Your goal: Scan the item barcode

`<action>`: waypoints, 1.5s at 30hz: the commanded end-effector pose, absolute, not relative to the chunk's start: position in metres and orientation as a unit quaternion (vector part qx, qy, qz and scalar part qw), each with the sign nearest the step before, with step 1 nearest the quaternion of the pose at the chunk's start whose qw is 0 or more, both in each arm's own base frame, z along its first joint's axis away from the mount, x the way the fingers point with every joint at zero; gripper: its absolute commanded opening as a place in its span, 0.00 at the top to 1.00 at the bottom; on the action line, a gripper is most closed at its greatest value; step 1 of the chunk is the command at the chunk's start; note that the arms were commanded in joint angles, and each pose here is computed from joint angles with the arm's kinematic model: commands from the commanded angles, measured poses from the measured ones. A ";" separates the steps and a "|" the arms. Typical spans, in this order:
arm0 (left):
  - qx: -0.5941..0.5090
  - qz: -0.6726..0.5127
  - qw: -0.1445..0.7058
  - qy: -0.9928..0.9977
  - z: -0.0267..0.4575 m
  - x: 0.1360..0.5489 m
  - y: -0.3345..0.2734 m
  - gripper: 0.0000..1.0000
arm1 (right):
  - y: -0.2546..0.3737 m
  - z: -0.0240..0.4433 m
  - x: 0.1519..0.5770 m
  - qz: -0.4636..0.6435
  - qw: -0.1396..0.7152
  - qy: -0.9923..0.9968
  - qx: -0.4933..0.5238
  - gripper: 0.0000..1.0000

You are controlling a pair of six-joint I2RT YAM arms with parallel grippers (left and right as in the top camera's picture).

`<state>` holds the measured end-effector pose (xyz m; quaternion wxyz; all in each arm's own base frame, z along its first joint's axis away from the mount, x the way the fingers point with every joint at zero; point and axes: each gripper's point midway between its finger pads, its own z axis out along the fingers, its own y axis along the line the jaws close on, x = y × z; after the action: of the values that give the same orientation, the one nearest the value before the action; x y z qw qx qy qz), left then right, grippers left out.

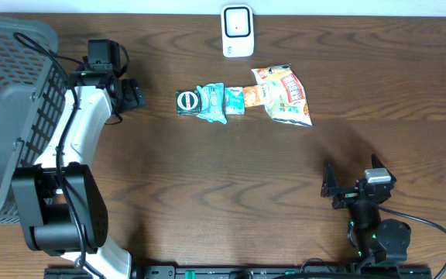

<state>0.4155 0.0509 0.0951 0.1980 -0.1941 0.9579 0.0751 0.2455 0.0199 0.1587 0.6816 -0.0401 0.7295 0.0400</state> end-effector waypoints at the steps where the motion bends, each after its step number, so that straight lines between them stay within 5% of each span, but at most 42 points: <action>1: -0.185 0.071 0.193 0.961 0.092 0.414 0.049 0.02 | 0.021 0.158 0.245 0.048 0.681 0.730 -0.036 0.01; 25: -0.185 0.071 0.193 0.961 0.092 0.414 0.049 0.02 | 0.022 0.158 0.245 0.041 0.682 0.729 -0.045 0.01; 35: -0.185 0.071 0.193 0.961 0.092 0.414 0.049 0.02 | 0.071 0.201 0.231 0.348 0.656 0.668 0.045 0.01; 45: -0.185 0.071 0.193 0.961 0.092 0.414 0.049 0.02 | 0.060 0.306 0.197 0.452 0.746 0.485 0.065 0.01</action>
<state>0.4157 0.0484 0.0946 0.1970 -0.1928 0.9589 0.0679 0.2082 0.0635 0.2847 0.7411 0.0452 0.5298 0.4099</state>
